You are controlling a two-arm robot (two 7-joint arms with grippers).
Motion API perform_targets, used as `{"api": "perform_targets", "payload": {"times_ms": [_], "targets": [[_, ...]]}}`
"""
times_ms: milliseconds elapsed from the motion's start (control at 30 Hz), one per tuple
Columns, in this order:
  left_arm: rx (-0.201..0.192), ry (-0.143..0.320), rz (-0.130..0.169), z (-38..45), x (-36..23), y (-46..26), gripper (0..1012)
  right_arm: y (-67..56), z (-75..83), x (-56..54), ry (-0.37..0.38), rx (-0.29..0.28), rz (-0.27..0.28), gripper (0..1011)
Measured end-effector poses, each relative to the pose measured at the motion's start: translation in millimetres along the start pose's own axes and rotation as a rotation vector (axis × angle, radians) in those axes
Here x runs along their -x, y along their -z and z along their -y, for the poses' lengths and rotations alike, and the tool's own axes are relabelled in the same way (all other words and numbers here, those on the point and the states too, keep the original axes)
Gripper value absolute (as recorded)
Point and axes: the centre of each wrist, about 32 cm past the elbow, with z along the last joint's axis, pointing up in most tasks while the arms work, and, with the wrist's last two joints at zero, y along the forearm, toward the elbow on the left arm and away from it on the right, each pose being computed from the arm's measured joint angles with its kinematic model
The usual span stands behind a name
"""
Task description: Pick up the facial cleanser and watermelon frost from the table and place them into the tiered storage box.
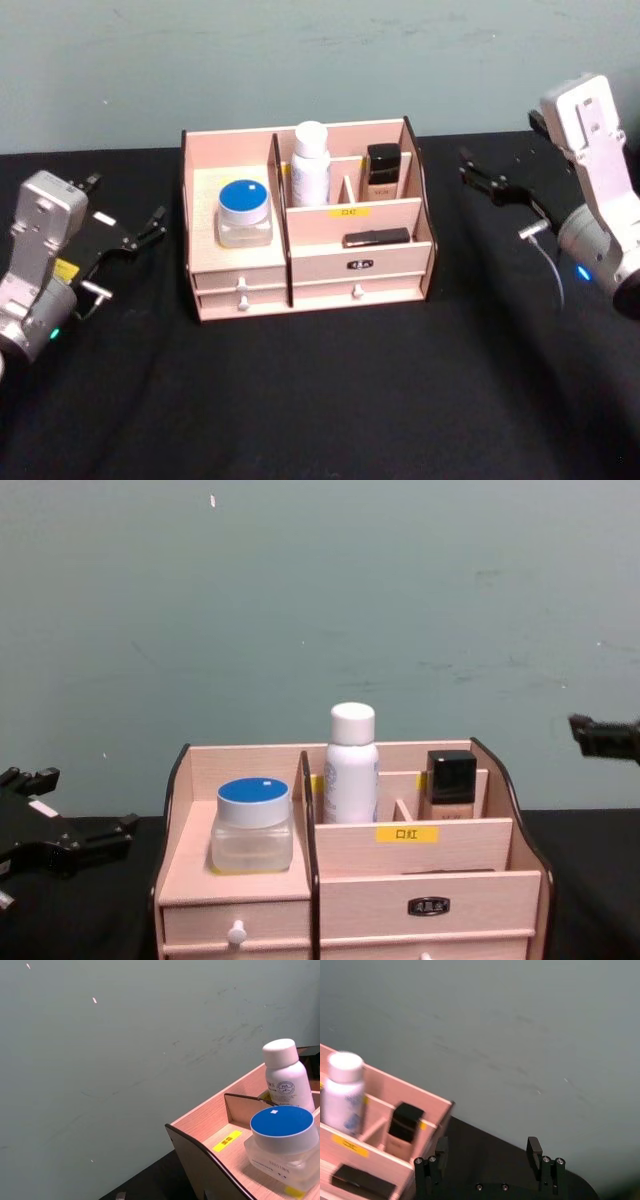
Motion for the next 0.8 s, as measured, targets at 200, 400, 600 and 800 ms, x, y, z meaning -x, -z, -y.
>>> {"api": "perform_targets", "payload": {"times_ms": [200, 400, 600, 800], "targets": [[0.000, 0.000, 0.000, 0.0, 0.0, 0.0, 1010, 23.1, 0.8, 2.4, 0.033, 0.047, -0.008, 1003], [0.000, 0.000, 0.000, 0.0, 0.0, 0.0, 1010, 35.8, -3.1, 4.4, 0.027, 0.086, -0.005, 1002], [0.000, 0.000, 0.000, 0.0, 0.0, 0.0, 1010, 36.4, -3.4, 4.5, 0.024, 0.088, -0.004, 1003], [0.000, 0.000, 0.000, 0.0, 0.0, 0.0, 1009, 35.5, -3.2, 4.5, 0.025, 0.086, -0.004, 1002]]}}
